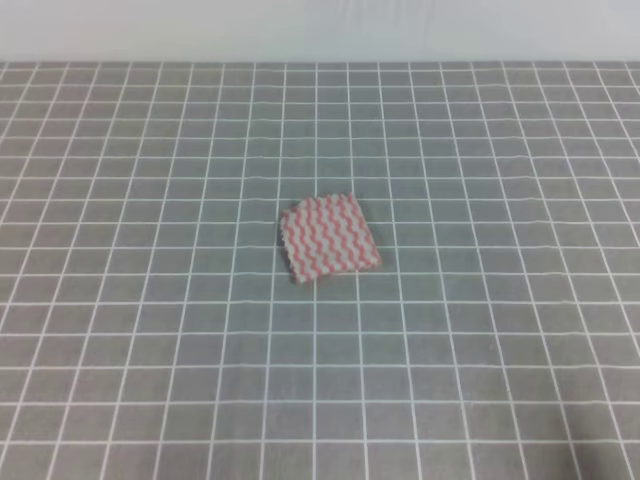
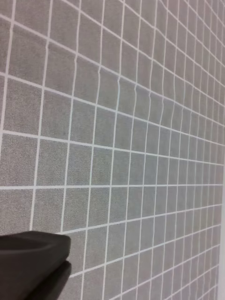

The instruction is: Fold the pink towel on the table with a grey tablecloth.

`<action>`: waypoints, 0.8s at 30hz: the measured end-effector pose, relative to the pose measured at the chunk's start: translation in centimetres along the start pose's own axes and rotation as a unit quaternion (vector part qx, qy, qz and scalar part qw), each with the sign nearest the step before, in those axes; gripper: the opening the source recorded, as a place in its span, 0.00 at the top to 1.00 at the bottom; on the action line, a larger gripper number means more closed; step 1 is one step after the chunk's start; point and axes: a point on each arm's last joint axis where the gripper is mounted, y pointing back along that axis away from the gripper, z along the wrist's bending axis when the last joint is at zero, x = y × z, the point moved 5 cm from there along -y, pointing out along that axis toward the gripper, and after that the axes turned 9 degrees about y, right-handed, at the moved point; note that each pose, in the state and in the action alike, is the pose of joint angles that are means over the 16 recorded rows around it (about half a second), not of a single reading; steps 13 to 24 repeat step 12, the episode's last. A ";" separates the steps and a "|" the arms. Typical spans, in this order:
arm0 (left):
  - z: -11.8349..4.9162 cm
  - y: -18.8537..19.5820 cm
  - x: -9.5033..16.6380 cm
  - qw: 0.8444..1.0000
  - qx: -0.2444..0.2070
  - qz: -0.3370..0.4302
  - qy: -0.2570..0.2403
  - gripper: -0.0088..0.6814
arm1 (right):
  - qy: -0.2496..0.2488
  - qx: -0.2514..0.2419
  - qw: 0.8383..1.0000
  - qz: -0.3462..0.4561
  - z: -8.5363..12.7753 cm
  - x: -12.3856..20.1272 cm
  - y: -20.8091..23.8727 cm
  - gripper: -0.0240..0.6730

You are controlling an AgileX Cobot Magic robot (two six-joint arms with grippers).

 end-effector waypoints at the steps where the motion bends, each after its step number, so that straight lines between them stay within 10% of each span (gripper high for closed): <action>1: 0.0 0.0 0.0 1.000 0.000 0.000 0.000 0.99 | 0.000 0.000 1.000 0.000 0.0 0.0 0.0 0.99; 24: 0.0 0.0 0.0 1.000 0.000 0.000 0.000 0.99 | 0.000 0.000 1.000 0.001 0.0 0.0 0.0 0.99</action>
